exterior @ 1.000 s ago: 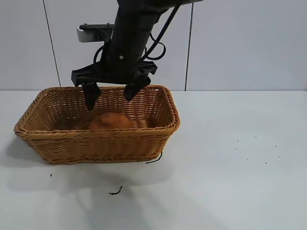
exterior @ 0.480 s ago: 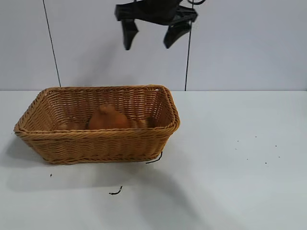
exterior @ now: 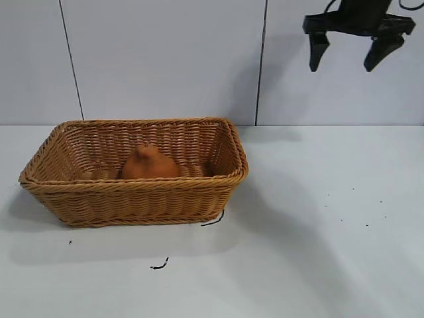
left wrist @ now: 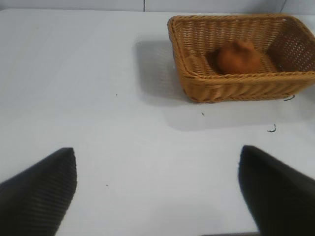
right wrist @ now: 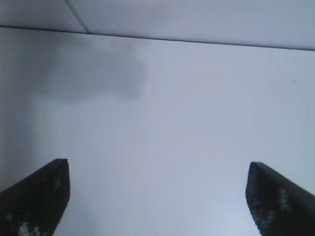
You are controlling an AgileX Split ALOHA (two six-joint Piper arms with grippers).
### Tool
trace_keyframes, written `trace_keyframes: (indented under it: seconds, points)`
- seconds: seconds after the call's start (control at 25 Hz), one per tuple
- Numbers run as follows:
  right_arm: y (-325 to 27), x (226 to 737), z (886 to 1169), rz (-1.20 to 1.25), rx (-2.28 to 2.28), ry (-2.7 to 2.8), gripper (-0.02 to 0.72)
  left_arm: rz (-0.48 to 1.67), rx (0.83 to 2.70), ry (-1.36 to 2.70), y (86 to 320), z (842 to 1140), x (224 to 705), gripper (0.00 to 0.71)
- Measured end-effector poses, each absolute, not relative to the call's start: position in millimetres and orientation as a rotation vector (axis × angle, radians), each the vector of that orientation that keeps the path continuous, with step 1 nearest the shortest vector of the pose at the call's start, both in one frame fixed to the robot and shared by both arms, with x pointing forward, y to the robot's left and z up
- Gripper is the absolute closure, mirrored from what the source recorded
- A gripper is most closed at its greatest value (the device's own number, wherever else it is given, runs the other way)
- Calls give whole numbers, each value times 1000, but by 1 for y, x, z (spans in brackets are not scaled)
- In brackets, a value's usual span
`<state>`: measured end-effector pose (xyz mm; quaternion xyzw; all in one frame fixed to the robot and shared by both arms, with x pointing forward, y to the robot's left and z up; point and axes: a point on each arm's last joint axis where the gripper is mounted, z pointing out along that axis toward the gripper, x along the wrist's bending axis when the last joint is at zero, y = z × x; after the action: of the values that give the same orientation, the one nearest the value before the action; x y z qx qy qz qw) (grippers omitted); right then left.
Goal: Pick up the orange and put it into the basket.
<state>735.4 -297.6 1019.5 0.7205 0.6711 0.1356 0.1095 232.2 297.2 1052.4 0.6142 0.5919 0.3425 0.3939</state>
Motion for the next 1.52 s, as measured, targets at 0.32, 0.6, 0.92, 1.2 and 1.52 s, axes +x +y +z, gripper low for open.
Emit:
trace_keyframes:
  seconds: [0.32, 0.6, 0.92, 1.2, 1.52]
  points:
    - [-295, 674, 1020, 250, 2184, 2089, 9, 869, 1558, 1502, 297, 1052, 232, 71]
    - [-294, 578, 1037, 163, 2230, 2158, 9, 869, 1558, 1502, 297, 1052, 232, 71]
    - [-294, 447, 1066, 254, 2153, 2141, 9, 869, 1558, 1502, 297, 1052, 232, 71]
    - [-294, 352, 1062, 466, 1948, 2063, 9, 869, 1558, 1502, 297, 1052, 232, 71]
    - [-294, 284, 1049, 772, 1686, 1814, 9, 869, 1558, 1502, 297, 1052, 232, 71]
